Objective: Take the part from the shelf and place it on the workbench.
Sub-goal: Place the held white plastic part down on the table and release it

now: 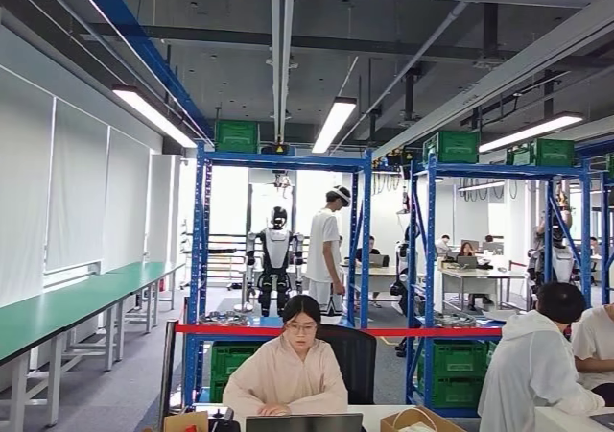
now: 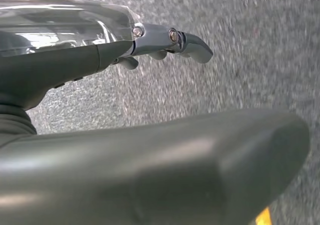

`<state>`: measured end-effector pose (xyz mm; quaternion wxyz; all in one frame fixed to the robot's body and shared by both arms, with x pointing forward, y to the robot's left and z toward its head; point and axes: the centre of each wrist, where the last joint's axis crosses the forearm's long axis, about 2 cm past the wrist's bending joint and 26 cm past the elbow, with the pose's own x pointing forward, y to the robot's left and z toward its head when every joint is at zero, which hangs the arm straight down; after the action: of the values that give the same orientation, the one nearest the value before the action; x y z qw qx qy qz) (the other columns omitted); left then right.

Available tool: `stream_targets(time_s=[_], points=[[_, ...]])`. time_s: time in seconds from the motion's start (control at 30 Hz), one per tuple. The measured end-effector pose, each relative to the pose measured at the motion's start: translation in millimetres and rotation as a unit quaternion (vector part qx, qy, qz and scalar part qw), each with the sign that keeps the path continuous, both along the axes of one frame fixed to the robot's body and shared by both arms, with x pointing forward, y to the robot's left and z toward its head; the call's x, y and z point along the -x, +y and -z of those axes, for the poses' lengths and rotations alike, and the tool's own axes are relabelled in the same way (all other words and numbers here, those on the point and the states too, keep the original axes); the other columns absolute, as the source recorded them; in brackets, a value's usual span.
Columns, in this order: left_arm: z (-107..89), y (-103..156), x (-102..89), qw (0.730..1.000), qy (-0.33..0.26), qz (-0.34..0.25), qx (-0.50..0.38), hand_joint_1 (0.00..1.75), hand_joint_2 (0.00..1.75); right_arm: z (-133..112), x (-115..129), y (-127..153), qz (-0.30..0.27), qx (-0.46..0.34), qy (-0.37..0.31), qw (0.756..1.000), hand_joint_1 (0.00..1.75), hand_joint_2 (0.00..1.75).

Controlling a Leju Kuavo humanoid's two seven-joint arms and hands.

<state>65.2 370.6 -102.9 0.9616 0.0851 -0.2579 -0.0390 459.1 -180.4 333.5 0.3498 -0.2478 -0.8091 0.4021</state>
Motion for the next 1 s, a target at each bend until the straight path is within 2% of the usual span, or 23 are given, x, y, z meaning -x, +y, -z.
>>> stream_targets(time_s=[0.13,0.23,0.3,0.47,0.53,0.67,0.87,1.0], points=[[1.5,1.5,11.5,1.0,0.003,-0.007,-0.002,0.0,1.75,5.7,-11.5,-49.2,0.145,0.078,-0.044,0.985,1.75,1.75],[2.2,1.1,16.7,1.0,0.004,-0.011,-0.003,0.0,1.75,4.8,-15.7,-80.1,0.193,0.104,-0.056,0.974,1.75,1.75],[2.2,0.6,16.0,1.0,0.003,-0.012,-0.003,0.0,1.75,5.2,-16.5,-91.0,0.223,0.126,-0.061,0.965,1.75,1.75],[2.0,-0.6,13.5,1.0,-0.003,-0.01,-0.003,0.0,1.75,12.9,-17.2,-118.0,0.297,0.224,-0.083,0.924,1.75,1.75],[1.9,-0.1,13.0,1.0,-0.004,-0.009,-0.003,0.0,1.75,24.9,-16.4,-124.0,0.308,0.249,-0.076,0.915,1.75,1.75],[1.4,0.2,10.1,1.0,-0.008,-0.011,-0.002,0.0,1.75,53.7,-11.6,-129.5,0.304,0.271,-0.051,0.912,1.75,1.75],[1.6,-1.7,9.7,1.0,-0.009,-0.015,0.001,0.0,1.75,69.6,-8.7,-129.5,0.297,0.273,-0.035,0.914,1.75,1.75],[1.9,-2.7,10.7,1.0,-0.008,-0.015,0.002,0.0,1.75,82.5,-5.1,-120.0,0.275,0.279,-0.026,0.92,1.75,1.75]])
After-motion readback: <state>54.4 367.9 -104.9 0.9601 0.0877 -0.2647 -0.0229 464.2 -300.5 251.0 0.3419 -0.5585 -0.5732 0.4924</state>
